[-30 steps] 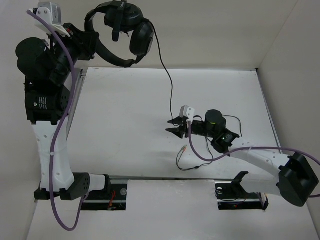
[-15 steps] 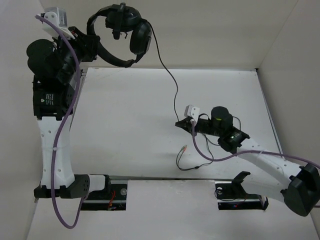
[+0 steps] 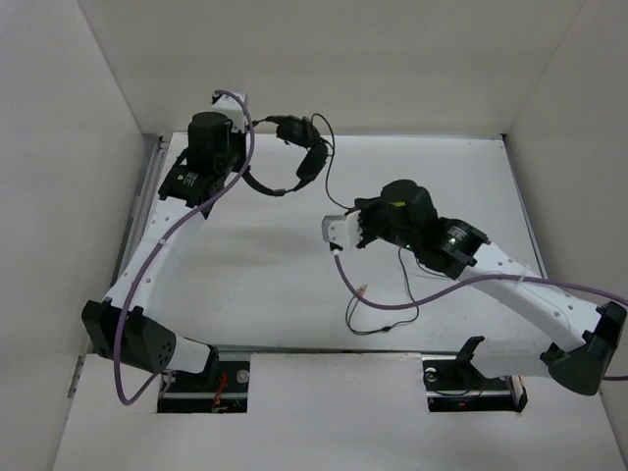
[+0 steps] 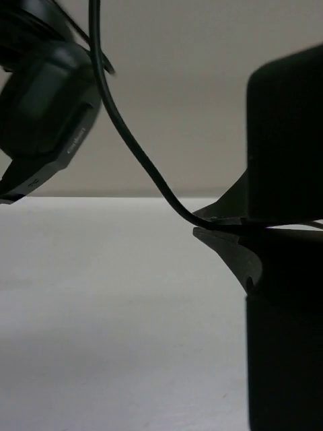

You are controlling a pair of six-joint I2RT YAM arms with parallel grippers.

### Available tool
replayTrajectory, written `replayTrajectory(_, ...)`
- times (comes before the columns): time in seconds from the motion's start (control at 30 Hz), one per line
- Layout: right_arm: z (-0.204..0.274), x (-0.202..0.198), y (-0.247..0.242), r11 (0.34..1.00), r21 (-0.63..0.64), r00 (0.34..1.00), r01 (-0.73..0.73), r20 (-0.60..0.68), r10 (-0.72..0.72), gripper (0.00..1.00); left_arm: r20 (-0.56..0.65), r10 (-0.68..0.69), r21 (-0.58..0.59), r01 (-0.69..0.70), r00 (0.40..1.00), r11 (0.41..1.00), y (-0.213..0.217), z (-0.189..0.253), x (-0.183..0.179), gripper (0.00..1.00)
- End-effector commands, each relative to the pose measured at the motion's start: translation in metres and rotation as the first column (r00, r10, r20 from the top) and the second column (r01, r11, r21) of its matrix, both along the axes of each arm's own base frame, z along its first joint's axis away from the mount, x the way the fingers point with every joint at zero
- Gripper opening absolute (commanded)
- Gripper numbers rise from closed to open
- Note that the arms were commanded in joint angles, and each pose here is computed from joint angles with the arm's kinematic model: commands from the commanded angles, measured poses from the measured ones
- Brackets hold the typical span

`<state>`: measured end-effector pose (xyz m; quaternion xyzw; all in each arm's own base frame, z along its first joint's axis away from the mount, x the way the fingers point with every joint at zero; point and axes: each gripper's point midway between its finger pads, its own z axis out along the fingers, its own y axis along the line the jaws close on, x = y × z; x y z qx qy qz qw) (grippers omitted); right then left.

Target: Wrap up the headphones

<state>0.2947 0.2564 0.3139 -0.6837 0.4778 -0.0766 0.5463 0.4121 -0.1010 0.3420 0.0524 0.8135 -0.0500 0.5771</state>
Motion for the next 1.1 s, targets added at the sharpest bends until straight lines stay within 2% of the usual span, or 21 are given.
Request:
replayTrajectory(0.0,0.004,0.033,-0.038,0.867,-0.468,0.953,0.172,0.303,-0.026,0.00,0.134,0.061,0.089,-0.073,0.989,0.993,0.015,0.024,0.009,0.00)
replayTrajectory(0.07,0.044,0.054,-0.042,0.832,-0.472,0.890,0.291,0.452,-0.055,0.00,0.097,0.064,0.137,-0.077,0.993,0.988,0.017,0.004,0.008,0.00)
replayTrajectory(0.17,0.126,0.075,-0.049,0.850,-0.330,0.768,0.410,0.628,-0.126,0.00,0.040,0.050,0.188,-0.057,0.998,0.981,0.016,-0.024,0.003,0.00)
replayTrajectory(0.3,0.219,0.080,-0.073,0.850,-0.132,0.584,0.510,0.779,-0.230,0.00,-0.004,0.046,0.223,-0.044,0.999,0.974,0.014,-0.047,-0.003,0.00)
replayTrajectory(0.37,0.251,0.070,-0.081,0.860,-0.068,0.503,0.506,0.833,-0.231,0.00,-0.016,0.054,0.229,-0.048,0.998,0.972,0.015,-0.052,-0.002,0.00)
replayTrajectory(0.67,0.313,0.015,-0.081,0.936,0.113,0.294,0.334,0.931,-0.217,0.00,-0.081,0.081,0.221,-0.061,0.993,0.973,0.019,-0.074,0.003,0.00)
replayTrajectory(0.73,0.317,0.004,-0.075,0.952,0.119,0.273,0.280,0.941,-0.198,0.00,-0.093,0.075,0.223,-0.052,0.993,0.973,0.017,-0.078,0.002,0.00)
replayTrajectory(0.83,0.310,-0.004,-0.058,0.973,0.096,0.281,0.211,0.947,-0.155,0.00,-0.104,0.063,0.225,-0.038,0.993,0.974,0.013,-0.082,0.002,0.00)
replayTrajectory(1.07,0.276,-0.007,-0.010,0.995,0.060,0.366,0.075,0.927,-0.083,0.00,-0.084,0.000,0.241,0.021,0.996,0.970,-0.012,-0.071,0.006,0.00)
